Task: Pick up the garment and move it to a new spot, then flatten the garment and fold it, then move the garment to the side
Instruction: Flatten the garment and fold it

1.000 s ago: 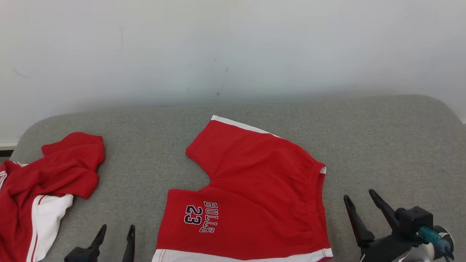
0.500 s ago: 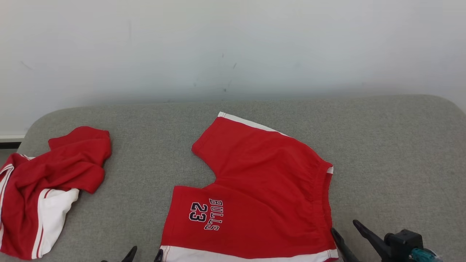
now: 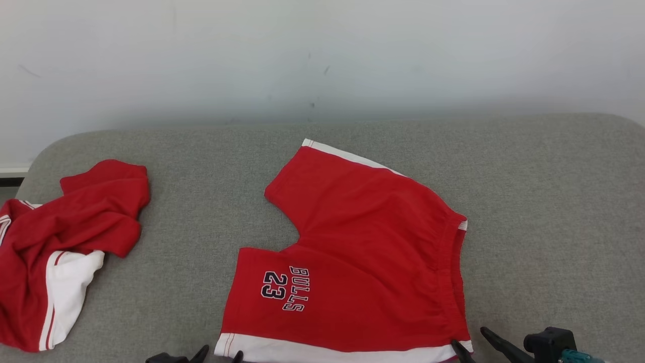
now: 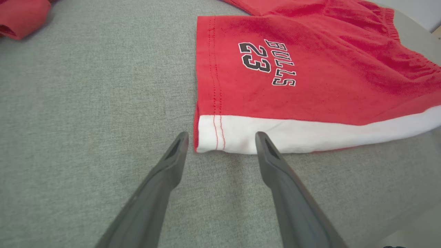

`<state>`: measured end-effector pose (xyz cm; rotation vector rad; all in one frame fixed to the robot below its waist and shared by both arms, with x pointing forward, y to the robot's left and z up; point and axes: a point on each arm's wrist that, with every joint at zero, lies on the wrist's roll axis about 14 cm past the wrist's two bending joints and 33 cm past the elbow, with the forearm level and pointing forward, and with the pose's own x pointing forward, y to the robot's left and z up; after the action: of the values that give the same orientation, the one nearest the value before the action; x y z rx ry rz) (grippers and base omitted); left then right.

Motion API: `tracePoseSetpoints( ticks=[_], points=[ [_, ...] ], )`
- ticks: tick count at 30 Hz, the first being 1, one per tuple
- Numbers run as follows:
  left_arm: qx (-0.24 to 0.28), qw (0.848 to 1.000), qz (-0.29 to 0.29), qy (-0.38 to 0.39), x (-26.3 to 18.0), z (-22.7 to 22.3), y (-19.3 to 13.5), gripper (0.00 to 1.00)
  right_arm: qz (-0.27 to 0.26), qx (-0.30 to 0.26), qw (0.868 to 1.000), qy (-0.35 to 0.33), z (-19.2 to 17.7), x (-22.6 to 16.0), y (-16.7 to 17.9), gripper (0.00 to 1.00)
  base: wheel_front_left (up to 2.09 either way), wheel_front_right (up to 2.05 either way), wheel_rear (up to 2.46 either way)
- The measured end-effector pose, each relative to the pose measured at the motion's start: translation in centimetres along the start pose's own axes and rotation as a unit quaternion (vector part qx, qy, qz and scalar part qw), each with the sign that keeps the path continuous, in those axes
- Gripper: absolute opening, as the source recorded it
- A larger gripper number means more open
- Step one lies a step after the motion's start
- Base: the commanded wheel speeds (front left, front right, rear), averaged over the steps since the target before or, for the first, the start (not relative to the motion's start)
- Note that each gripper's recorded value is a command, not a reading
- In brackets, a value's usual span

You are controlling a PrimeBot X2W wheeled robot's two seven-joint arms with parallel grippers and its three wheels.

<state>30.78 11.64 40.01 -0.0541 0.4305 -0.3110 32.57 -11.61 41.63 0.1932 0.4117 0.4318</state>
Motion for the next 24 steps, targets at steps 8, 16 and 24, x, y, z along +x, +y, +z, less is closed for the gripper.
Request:
tracePoseSetpoints(
  ticks=[8,16,24],
  points=[
    [-0.01,0.999,0.005,0.032,0.5,-1.0,0.6,1.0,0.017,-0.006,0.999,0.027,-0.5,0.9,0.7,1.0,0.0,0.0,0.0],
    [-0.017,0.999,-0.005,0.041,1.2,-1.2,0.2,1.0,0.02,-0.007,0.998,0.053,-1.5,1.0,0.8,1.0,0.0,0.0,0.0],
    [-0.017,0.998,-0.01,0.052,1.4,-1.8,0.1,0.0,0.021,-0.006,0.997,0.069,-1.9,1.0,0.8,0.0,0.0,0.0,0.0]
  ],
)
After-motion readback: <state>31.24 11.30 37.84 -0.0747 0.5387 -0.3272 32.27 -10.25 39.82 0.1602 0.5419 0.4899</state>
